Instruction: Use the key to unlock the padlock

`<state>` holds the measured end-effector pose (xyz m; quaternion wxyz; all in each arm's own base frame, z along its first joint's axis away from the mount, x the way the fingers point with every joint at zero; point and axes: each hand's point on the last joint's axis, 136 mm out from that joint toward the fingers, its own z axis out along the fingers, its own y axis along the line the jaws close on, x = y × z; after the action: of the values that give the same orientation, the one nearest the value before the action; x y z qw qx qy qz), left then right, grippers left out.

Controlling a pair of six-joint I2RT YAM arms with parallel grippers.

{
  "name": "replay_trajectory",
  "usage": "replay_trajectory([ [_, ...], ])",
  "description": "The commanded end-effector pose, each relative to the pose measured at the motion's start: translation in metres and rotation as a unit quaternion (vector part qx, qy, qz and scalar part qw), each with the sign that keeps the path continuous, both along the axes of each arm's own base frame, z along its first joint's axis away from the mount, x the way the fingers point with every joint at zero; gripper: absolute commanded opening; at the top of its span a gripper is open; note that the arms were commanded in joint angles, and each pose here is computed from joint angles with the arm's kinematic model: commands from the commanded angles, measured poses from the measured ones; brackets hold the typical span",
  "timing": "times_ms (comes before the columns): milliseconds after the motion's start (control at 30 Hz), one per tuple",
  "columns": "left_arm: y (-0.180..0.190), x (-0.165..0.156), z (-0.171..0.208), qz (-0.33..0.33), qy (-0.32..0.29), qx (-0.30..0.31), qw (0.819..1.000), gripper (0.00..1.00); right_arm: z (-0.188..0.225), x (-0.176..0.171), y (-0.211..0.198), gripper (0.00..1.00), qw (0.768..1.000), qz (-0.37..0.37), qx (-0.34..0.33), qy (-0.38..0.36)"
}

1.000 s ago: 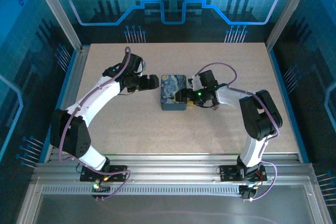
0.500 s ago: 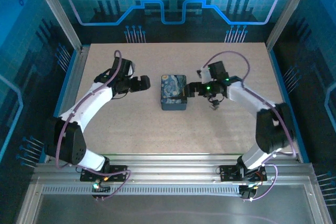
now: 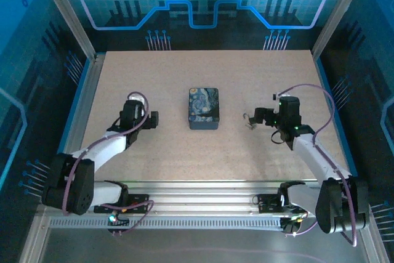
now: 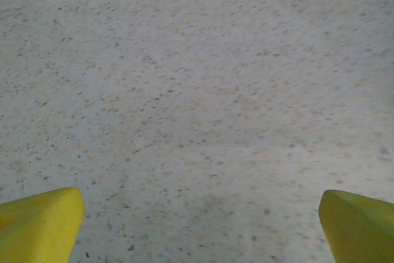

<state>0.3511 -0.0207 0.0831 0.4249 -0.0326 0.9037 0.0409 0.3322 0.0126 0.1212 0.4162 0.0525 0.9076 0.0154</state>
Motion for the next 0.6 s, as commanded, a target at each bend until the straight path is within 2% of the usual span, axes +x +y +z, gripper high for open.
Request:
replay_trajectory([
  [0, 0.013, 0.026, 0.028, 0.013, -0.117, 0.035, 0.992, 0.99, 0.019, 0.015, -0.031, 1.0, 0.995, -0.059, -0.044, -0.072],
  [167, 0.003, 0.035, 0.035, -0.008, -0.166, 0.019, 0.986, 0.99, 0.003, 0.019, -0.041, 1.0, 0.989, -0.085, -0.053, -0.111],
  [300, -0.001, 0.042, 0.031, -0.032, -0.179, 0.034, 0.983, 0.99, -0.005, 0.027, -0.042, 1.0, 0.985, -0.089, -0.059, -0.137],
  [433, 0.008, 0.04, 0.028, -0.021, -0.191, 0.011, 0.981, 0.99, 0.004, 0.04, -0.033, 1.0, 0.979, -0.049, -0.084, -0.178],
  [567, 0.016, 0.039, 0.013, -0.013, -0.191, -0.014, 0.981, 0.99, -0.009, 0.053, -0.018, 1.0, 0.98, -0.01, -0.078, -0.185],
])
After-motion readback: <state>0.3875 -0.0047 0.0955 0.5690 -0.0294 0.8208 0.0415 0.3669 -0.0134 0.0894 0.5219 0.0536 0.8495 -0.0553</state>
